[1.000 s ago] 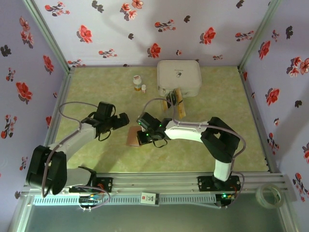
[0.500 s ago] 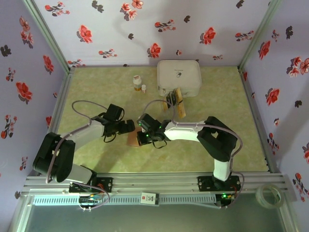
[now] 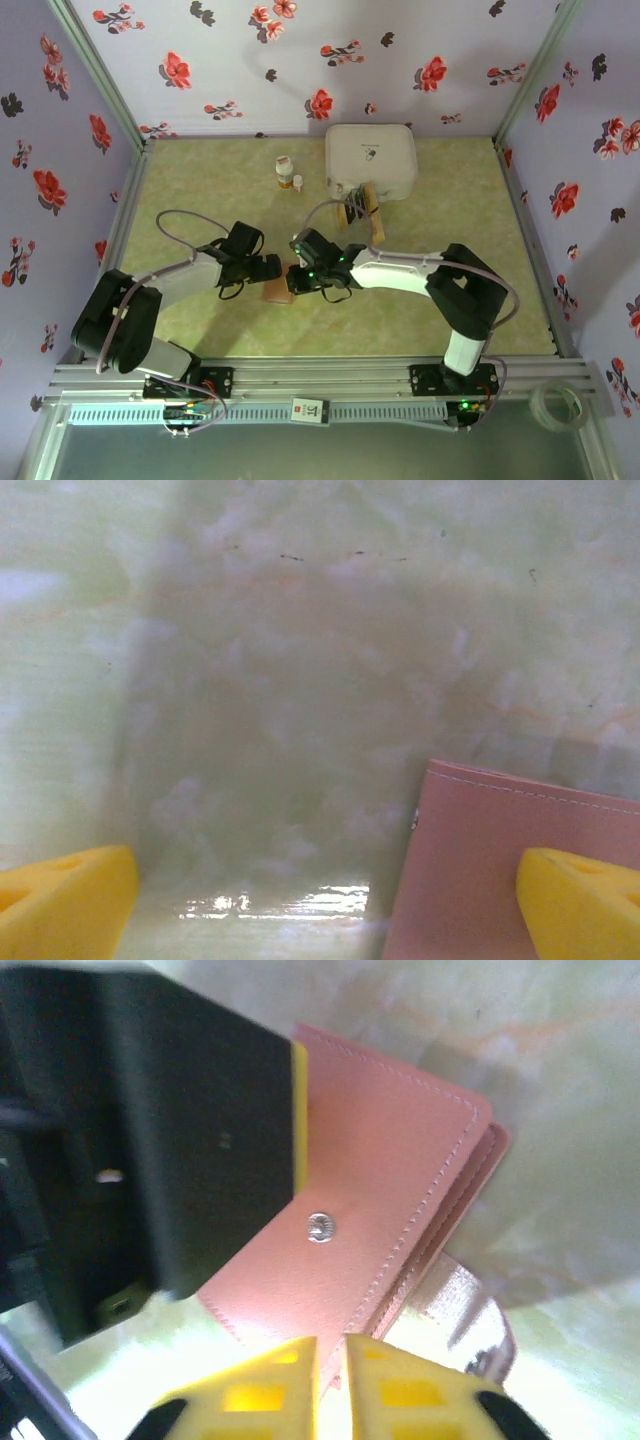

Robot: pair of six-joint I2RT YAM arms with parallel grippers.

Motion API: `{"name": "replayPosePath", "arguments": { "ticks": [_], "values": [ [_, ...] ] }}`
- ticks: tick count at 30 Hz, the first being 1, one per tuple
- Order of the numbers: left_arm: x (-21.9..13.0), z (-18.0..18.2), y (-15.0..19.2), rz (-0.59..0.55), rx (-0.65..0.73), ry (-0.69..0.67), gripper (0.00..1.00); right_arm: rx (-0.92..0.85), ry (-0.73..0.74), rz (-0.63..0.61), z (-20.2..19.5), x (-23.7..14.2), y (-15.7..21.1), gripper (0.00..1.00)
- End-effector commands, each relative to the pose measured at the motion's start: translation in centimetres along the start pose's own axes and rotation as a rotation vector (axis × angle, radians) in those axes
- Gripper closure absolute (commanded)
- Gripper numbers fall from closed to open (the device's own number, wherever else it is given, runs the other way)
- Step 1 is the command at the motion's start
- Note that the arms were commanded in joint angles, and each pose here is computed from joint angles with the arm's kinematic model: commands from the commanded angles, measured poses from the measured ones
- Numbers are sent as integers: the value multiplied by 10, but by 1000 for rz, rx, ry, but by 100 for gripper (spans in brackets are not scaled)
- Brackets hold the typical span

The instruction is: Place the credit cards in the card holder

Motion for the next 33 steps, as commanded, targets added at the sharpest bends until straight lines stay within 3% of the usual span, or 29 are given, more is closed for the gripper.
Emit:
{"name": "replayPosePath", "arguments": {
  "ticks": [1, 7, 25, 33],
  "values": [
    [7, 10, 13, 28, -17, -72, 3, 19, 50, -42, -10, -23, -5, 76],
    [10, 14, 24, 18, -40, -119, 5, 23, 141, -46, -26, -32, -6, 67],
    [15, 14, 35, 17, -38, -154, 5, 26, 154, 3, -27, -13, -6, 74],
    [16, 13, 35, 18, -35, -154, 5, 35, 112, -33, -18, -20, -11, 67]
  ]
}}
Point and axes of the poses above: each hand's point on the last joint's axis, 136 mm out from that joint toward the fingers, its own x axis out along the fingers, its own z axis along the line the jaws close on, y = z × x, the point moved 5 cm from there along -x, back along the fingers, and after that the axes turned 8 degrees about x, right-handed, at the moved point
